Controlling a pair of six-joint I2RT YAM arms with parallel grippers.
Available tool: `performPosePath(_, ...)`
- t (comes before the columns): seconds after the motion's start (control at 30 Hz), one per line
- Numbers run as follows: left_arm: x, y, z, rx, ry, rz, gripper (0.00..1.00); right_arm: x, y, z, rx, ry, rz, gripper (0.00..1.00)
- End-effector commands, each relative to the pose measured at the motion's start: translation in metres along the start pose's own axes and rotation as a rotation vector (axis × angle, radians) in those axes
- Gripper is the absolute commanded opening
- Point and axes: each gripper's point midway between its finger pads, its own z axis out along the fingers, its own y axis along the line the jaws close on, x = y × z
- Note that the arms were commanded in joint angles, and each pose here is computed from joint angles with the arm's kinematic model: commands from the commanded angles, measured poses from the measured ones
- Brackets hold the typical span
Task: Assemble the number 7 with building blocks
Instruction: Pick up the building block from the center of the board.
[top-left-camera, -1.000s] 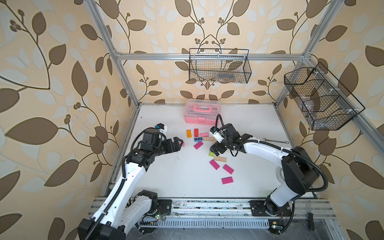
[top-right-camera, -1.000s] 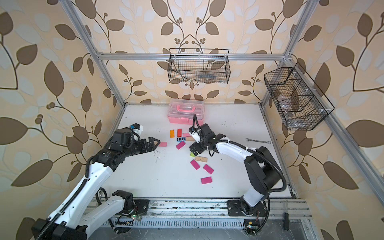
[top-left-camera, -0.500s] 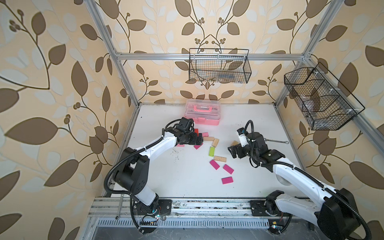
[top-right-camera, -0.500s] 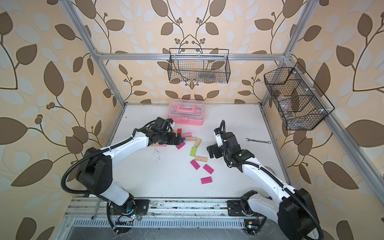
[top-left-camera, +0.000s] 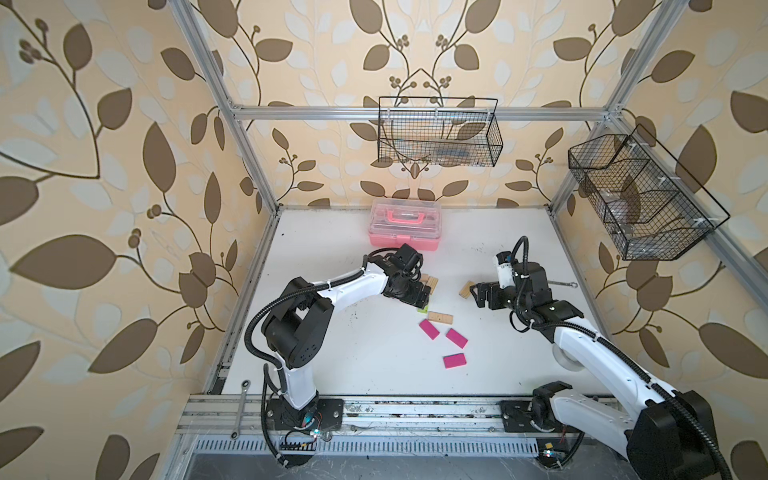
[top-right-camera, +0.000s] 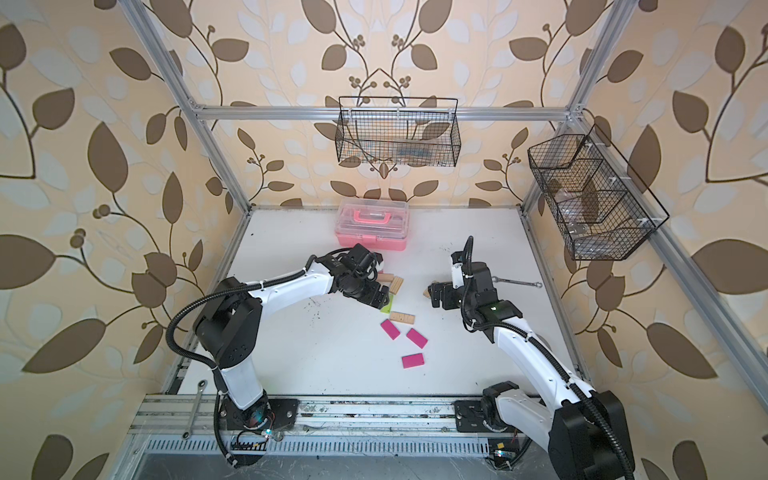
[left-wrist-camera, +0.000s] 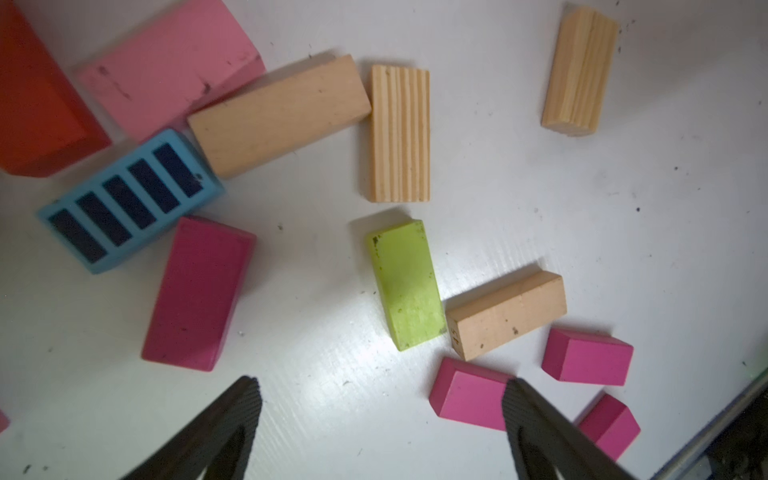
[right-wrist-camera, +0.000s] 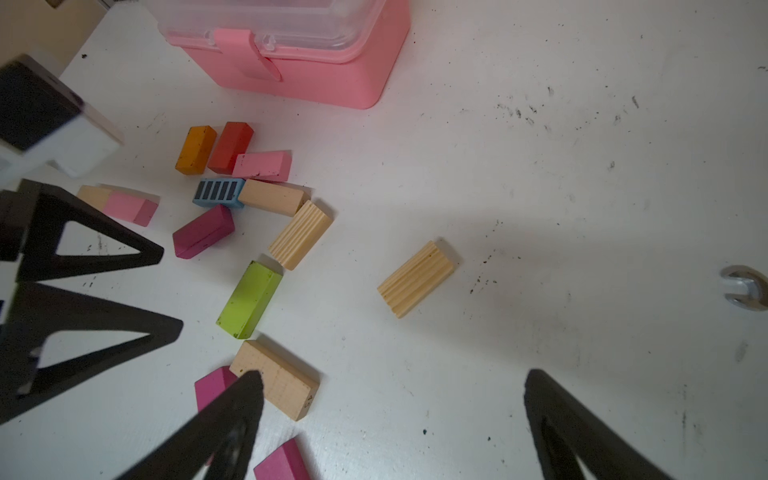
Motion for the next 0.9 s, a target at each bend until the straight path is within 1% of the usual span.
performPosePath(0.0, -0.011, -0.006, 0.005, -0.039, -0.001, 0.022, 0.87, -0.002, 0.004, -0.001, -0.029, -0.02, 0.018, 0.98)
performPosePath(0.07, -0.011, -0.013, 0.012, -0.051, 0.018, 0.045, 0.86, -0.001, 0.003, 0.0, -0.033, -0.022, 0.023, 0.98)
performPosePath(0.17, -0.009, -0.025, 0.017, -0.104, 0.027, 0.104, 0.86, 0.002, -0.002, 0.001, -0.024, -0.022, 0.041, 0.98)
performPosePath(0.23, -0.008, -0.028, 0.018, -0.146, 0.029, 0.115, 0.86, 0.004, -0.006, 0.003, -0.022, -0.023, 0.056, 0.98)
performPosePath(0.27, -0.007, -0.031, 0.019, -0.147, 0.035, 0.123, 0.86, 0.005, -0.01, 0.003, -0.015, -0.025, 0.067, 0.98)
performPosePath(0.37, 0.001, -0.055, 0.02, -0.095, 0.045, 0.206, 0.87, 0.007, -0.019, 0.003, -0.006, -0.036, 0.101, 0.98)
performPosePath(0.47, 0.01, -0.071, 0.023, -0.039, 0.089, 0.286, 0.87, 0.008, -0.027, 0.001, -0.001, -0.052, 0.131, 0.98)
performPosePath(0.53, 0.018, -0.083, 0.024, 0.016, 0.119, 0.364, 0.87, 0.007, -0.03, 0.0, -0.002, -0.061, 0.142, 0.98)
performPosePath(0.7, 0.02, -0.096, 0.025, 0.093, 0.131, 0.494, 0.88, 0.008, -0.031, -0.001, -0.005, -0.061, 0.144, 0.98)
performPosePath(0.87, 0.018, -0.105, 0.031, 0.14, 0.163, 0.572, 0.89, 0.008, -0.031, -0.003, -0.001, -0.068, 0.139, 0.98)
